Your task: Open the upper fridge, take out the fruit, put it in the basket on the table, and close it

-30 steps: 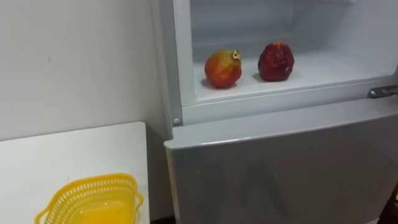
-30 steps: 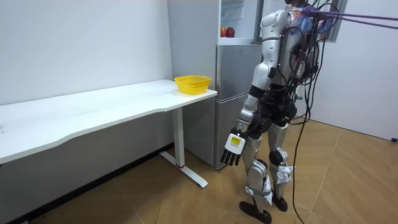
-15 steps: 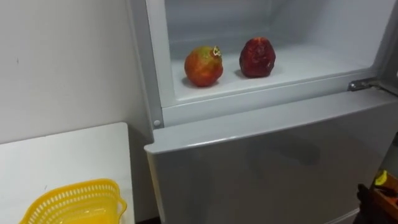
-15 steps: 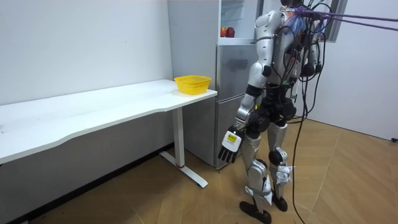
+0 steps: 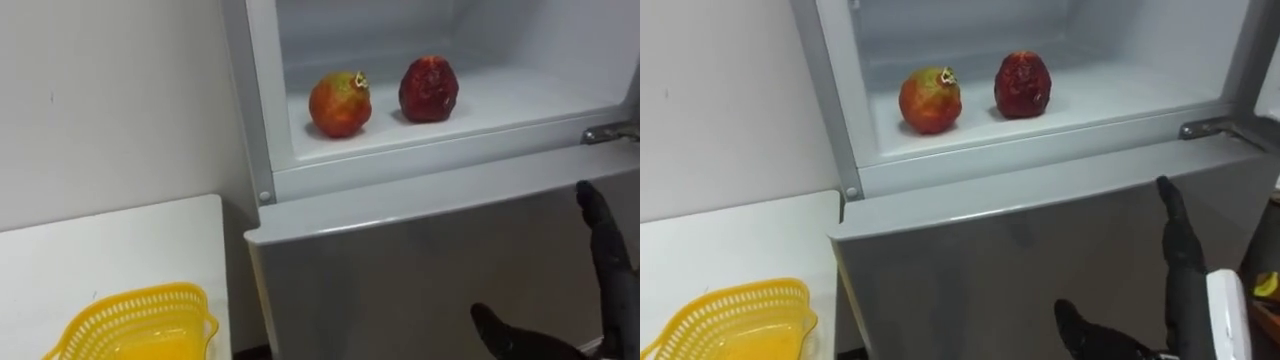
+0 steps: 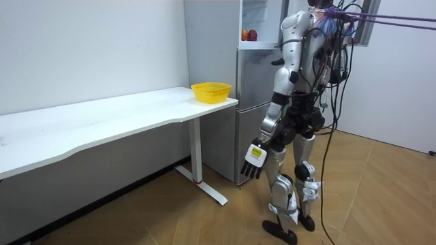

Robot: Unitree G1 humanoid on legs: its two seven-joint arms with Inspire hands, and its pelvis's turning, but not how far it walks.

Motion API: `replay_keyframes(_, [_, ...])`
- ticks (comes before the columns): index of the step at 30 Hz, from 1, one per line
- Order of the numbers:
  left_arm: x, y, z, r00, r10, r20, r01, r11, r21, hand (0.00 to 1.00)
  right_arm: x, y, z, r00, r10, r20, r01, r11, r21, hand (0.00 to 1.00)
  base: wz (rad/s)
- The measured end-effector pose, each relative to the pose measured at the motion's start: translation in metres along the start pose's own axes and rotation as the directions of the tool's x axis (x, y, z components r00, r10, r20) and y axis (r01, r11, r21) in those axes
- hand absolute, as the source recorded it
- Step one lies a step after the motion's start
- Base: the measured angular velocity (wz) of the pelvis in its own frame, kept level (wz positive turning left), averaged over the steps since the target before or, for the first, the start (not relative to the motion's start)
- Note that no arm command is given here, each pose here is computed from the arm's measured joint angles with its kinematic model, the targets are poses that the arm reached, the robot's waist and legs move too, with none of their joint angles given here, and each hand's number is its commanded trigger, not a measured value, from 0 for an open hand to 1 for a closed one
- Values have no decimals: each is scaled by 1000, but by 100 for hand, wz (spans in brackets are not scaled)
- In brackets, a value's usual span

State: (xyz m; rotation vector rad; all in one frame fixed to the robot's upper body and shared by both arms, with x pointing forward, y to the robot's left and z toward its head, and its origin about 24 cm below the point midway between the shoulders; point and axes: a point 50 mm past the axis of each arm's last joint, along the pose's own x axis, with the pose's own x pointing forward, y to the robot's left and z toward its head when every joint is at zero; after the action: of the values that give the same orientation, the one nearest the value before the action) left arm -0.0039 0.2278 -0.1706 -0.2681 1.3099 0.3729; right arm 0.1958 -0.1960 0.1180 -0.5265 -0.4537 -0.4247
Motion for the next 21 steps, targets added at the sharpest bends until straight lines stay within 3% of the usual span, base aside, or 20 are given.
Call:
replay_keyframes(4, [-2, 10, 2, 1000, 17, 9, -17, 1000, 10, 0, 17, -7, 20, 990, -35, 136, 30, 999, 34, 0, 0])
replay_keyframes(9, [-3, 21, 4, 999, 50, 12, -50, 999, -1, 0, 25, -8, 28, 981, -56, 186, 46, 997, 61, 0, 0])
replay_keyframes(15, [-3, 23, 12, 998, 51, 22, -53, 997, 63, 0, 46, -13, 44, 957, -92, 275, 54, 988, 142, 0, 5])
replay_keyframes(21, [-3, 24, 13, 999, 52, 16, -54, 994, 96, 0, 52, -15, 48, 952, -93, 290, 42, 983, 177, 0, 10])
